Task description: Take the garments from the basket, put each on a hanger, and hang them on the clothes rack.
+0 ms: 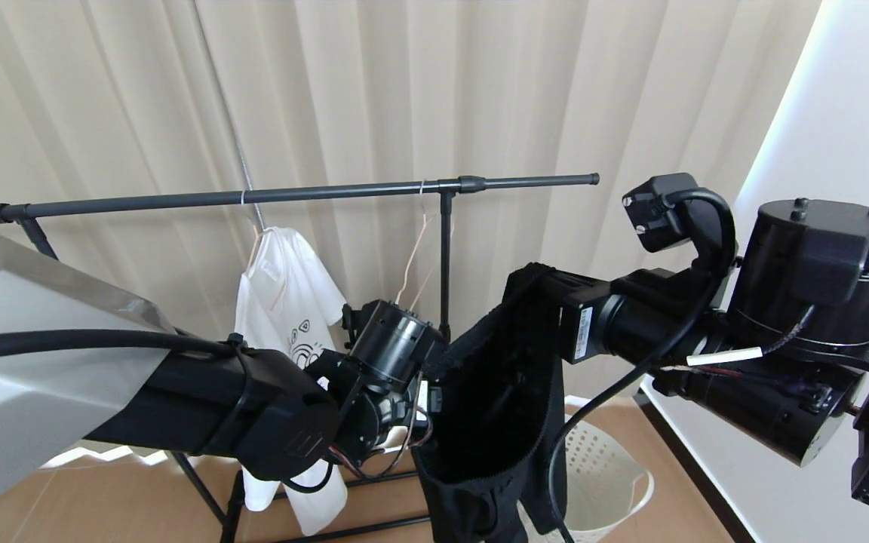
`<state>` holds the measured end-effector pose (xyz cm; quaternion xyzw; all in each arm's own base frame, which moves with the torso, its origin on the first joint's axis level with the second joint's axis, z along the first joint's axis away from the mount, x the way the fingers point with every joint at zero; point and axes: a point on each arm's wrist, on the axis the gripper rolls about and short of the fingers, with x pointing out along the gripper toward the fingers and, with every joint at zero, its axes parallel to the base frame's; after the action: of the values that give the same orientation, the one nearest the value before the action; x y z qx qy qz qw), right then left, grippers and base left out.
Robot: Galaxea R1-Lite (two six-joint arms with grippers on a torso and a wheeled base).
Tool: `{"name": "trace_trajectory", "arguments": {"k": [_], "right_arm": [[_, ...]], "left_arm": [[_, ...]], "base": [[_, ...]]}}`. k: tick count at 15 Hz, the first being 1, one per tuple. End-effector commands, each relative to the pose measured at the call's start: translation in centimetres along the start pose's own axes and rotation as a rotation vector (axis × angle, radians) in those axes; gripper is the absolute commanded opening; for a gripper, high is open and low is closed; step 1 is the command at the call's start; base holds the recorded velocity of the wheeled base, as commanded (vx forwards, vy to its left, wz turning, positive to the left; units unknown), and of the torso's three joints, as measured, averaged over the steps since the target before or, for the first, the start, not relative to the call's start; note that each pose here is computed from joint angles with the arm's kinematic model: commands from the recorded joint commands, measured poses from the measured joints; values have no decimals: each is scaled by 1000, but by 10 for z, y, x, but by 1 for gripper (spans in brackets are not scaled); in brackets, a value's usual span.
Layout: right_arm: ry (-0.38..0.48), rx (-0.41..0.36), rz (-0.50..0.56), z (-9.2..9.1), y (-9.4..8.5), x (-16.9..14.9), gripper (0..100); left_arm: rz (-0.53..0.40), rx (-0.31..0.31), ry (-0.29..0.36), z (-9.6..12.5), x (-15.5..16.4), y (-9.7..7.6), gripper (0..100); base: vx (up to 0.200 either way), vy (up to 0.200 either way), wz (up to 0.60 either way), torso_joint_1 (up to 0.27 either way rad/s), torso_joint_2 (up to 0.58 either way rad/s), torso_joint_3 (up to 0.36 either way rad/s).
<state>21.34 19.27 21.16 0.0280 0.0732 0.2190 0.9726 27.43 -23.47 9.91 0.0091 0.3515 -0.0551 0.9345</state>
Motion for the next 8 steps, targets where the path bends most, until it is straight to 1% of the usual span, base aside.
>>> {"name": "trace_trajectory", "arguments": {"k": [1, 2, 3, 4, 5, 6, 8], "right_arm": [[-19, 8, -12, 5, -4, -1, 0], [-20, 9, -10, 6, -4, 1, 0], [-14, 12, -8, 4, -2, 3, 0], [4, 13, 2, -2, 2, 8, 0], [4, 13, 2, -2, 2, 8, 0], [9, 40, 15, -5, 18, 13, 0], [5, 60, -33, -7, 26, 24, 0]], "left_arm": [[9, 6, 22, -8, 0, 3, 100], [5, 4, 27, -10, -1, 1, 100], [-11, 12, 27, -12, -4, -4, 100], [-29, 18, 28, -14, -7, -10, 100], [-29, 18, 28, -14, -7, -10, 100], [-64, 9, 36, -22, -14, -23, 100], [-90, 15, 43, -30, -20, -33, 100]], "base": [[0, 0, 0, 0, 0, 0], [0, 0, 0, 0, 0, 0], [0, 0, 0, 0, 0, 0], [0, 0, 0, 0, 0, 0], [0, 0, 0, 0, 0, 0], [0, 0, 0, 0, 0, 0], [0, 0, 0, 0, 0, 0]]}}
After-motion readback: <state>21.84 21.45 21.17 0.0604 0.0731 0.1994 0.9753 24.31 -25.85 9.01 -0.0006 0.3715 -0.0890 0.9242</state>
